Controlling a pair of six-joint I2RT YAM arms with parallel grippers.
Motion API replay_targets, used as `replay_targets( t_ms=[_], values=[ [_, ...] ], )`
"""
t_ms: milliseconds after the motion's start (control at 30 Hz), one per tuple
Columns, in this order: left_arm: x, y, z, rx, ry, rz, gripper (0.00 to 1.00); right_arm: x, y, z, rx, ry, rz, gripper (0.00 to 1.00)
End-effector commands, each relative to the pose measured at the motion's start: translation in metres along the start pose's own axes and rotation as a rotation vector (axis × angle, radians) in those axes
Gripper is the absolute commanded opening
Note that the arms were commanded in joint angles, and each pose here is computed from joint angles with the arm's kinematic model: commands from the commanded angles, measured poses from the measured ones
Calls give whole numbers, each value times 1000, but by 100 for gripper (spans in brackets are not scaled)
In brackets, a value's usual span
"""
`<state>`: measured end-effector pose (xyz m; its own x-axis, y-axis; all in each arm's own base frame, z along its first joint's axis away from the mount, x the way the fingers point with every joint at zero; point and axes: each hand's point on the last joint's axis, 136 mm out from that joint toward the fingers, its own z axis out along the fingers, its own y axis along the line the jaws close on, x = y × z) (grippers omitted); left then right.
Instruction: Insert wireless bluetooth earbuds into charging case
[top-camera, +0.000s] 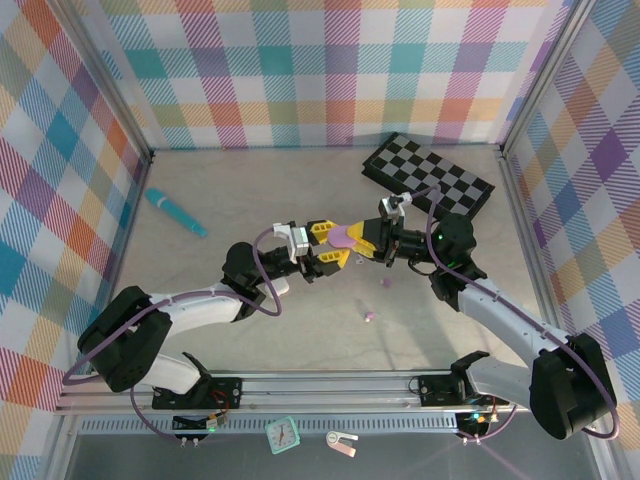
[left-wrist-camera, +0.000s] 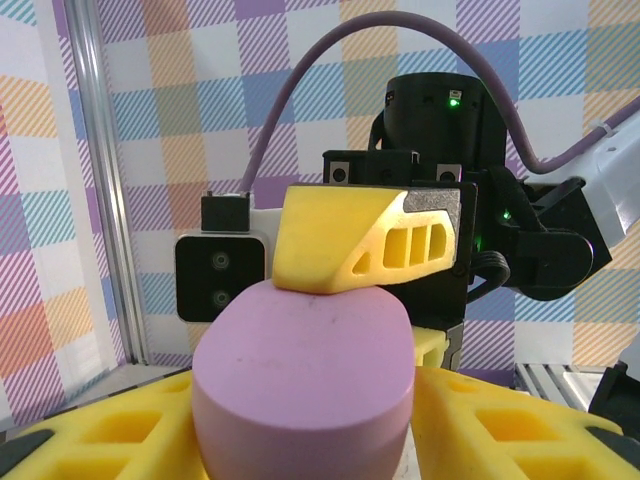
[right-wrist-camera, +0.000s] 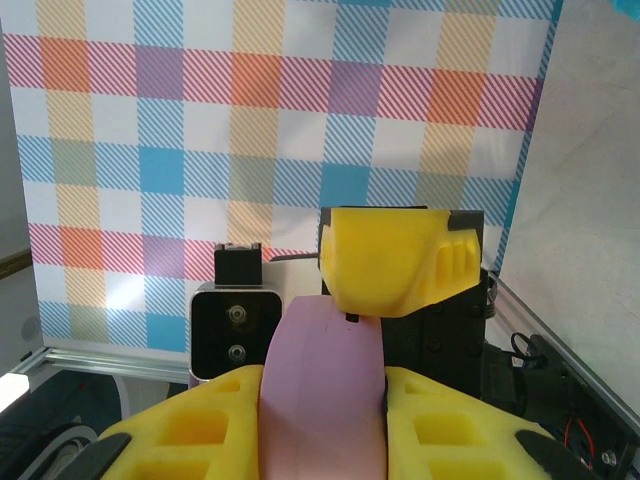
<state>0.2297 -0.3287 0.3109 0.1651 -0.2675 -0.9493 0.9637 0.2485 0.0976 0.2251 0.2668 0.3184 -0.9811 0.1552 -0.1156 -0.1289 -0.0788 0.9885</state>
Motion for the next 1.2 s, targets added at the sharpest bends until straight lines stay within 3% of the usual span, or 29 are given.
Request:
replay_targets(
  t_ms=[0, 533, 833, 1000, 1167],
  values=[
    [-19, -6, 4, 51, -60, 39, 49, 0, 6, 0, -18, -3, -24, 5],
    [-15, -5, 7, 66, -51, 30, 48, -3, 16, 2, -36, -3, -42, 4],
    [-16, -6, 8, 74, -53, 28, 35, -4, 12, 3, -20, -6, -35, 5],
    [-18, -5, 7, 66, -57, 30, 34, -6, 6, 1, 15, -29, -32, 19],
    [-12, -4, 4, 46, -44, 24, 34, -7, 2, -4, 62, -60, -60, 50]
  ],
)
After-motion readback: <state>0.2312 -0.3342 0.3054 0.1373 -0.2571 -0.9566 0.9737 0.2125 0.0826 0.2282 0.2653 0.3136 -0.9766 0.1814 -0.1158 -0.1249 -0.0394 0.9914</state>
